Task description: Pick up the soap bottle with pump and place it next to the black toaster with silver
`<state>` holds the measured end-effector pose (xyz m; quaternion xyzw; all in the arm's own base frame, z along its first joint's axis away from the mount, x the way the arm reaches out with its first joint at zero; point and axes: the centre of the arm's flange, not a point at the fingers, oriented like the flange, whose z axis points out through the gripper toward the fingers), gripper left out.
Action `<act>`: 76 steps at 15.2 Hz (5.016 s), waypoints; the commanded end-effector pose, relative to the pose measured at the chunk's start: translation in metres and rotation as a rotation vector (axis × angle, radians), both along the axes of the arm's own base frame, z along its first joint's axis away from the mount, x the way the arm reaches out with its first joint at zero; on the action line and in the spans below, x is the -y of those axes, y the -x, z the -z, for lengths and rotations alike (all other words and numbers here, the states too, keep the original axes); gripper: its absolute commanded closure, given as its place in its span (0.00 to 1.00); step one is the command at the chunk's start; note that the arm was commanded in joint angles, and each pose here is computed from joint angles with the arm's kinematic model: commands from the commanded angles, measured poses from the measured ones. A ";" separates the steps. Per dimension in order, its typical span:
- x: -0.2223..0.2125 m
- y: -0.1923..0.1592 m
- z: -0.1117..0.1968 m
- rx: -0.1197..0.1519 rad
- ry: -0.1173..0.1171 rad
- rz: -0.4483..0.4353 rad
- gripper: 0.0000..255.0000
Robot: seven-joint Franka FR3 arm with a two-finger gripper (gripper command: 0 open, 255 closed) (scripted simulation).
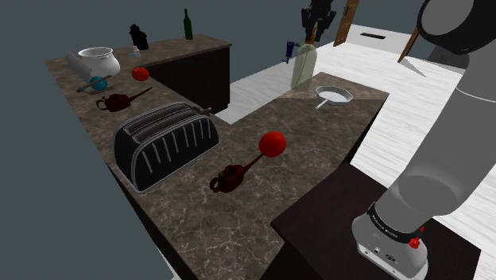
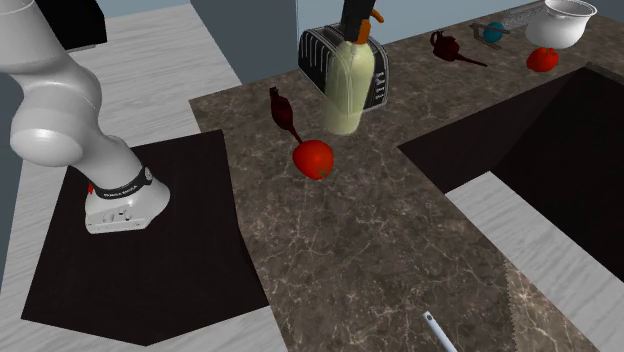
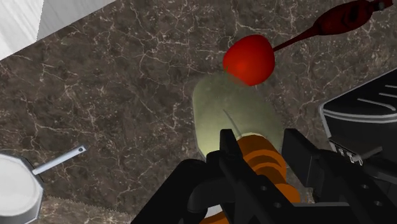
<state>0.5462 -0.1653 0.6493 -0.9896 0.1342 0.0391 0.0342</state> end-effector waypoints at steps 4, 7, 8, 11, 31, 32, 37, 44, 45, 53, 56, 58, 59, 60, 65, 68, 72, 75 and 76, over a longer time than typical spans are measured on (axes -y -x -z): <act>-0.062 -0.013 0.000 0.000 0.000 0.002 1.00; -0.101 -0.020 0.000 0.000 0.000 0.002 1.00; -0.114 -0.022 0.000 0.000 0.000 0.002 1.00; -0.153 -0.028 0.000 0.000 0.000 0.002 1.00; -0.388 -0.068 0.009 0.000 0.000 0.002 1.00; -0.388 -0.068 0.015 0.000 0.000 0.002 1.00; -0.388 -0.068 0.041 0.000 0.000 0.002 1.00; -0.388 -0.068 0.078 0.000 0.000 0.002 1.00; -0.388 -0.068 0.083 0.000 0.000 0.002 1.00; -0.388 -0.068 0.126 0.000 0.000 0.002 1.00; -0.388 -0.068 0.141 0.000 0.000 0.002 1.00; -0.388 -0.068 0.152 0.000 0.000 0.002 1.00; -0.388 -0.068 0.157 0.000 0.000 0.002 1.00; -0.388 -0.068 0.163 0.000 0.000 0.002 1.00; -0.388 -0.068 0.189 0.000 0.000 0.002 1.00; -0.388 -0.068 0.205 0.000 0.000 0.002 1.00; -0.388 -0.068 0.226 0.000 0.000 0.002 1.00; -0.388 -0.068 0.242 0.000 0.000 0.002 1.00; -0.388 -0.068 0.247 0.000 0.000 0.002 1.00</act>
